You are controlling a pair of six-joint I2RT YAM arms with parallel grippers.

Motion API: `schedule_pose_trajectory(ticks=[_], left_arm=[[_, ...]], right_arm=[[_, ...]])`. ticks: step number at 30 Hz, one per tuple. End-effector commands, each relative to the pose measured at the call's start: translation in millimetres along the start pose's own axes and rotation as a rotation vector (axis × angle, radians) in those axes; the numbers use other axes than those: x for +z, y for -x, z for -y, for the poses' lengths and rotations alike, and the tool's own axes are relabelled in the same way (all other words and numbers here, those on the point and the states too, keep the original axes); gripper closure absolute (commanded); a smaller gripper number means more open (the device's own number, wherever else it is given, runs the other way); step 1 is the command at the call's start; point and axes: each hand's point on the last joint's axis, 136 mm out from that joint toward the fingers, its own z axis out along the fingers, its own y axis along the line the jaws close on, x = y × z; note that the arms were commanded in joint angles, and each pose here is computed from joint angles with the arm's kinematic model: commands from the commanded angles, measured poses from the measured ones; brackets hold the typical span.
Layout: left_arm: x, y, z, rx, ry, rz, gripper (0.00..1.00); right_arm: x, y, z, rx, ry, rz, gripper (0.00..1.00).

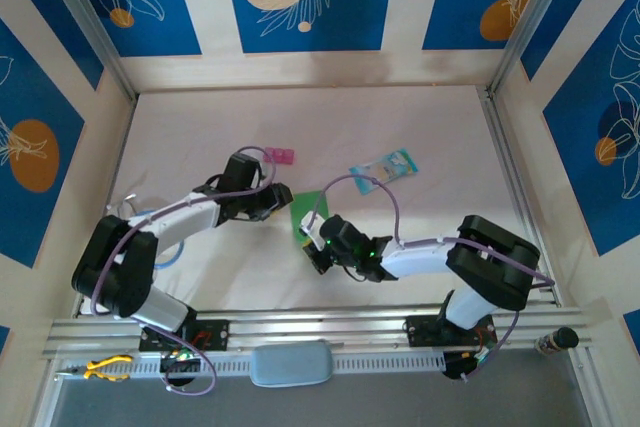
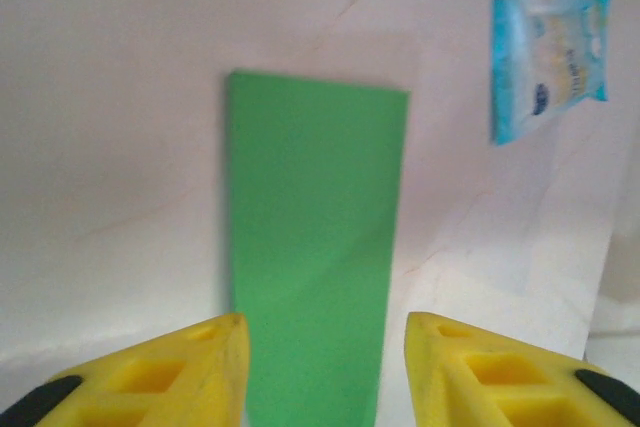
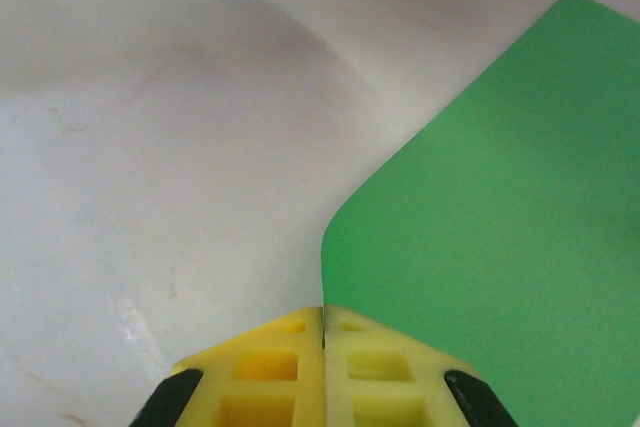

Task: Fold a paper plane with a square sheet of paper (pick it up from the middle)
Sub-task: Third fold the triangle at the center of the table.

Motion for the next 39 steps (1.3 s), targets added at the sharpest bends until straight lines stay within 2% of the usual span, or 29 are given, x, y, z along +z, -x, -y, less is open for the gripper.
schedule_pose_trajectory(ticks=[1, 7, 12, 22, 28, 33, 39], left_arm=[[1, 10, 26, 0.072, -0.091, -0.04, 0.6], [27, 10, 28, 0.105, -0.092, -0.144, 0.74], [46, 7, 20, 0.112, -0.071, -0.207, 0.79], [74, -10, 9, 0.13, -0.026, -0.309, 0.84], [82, -20, -6, 0.18, 0.087, -0.364, 0.86], [82, -28, -22, 0.225, 0.176, -0.38, 0.89], [82, -34, -32, 0.236, 0.197, -0.386, 0.91]], right_arm=[[0, 9, -19, 0.12, 0.158, -0.012, 0.98], [3, 7, -19, 0.195, 0.208, -0.026, 0.98], [3, 10, -22, 0.239, 0.25, -0.018, 0.98], [4, 12, -17, 0.27, 0.251, -0.024, 0.98], [3, 14, -15, 0.267, 0.238, -0.02, 0.98], [4, 8, -13, 0.265, 0.224, -0.044, 0.98], [7, 6, -9, 0.257, 0.198, -0.058, 0.98]])
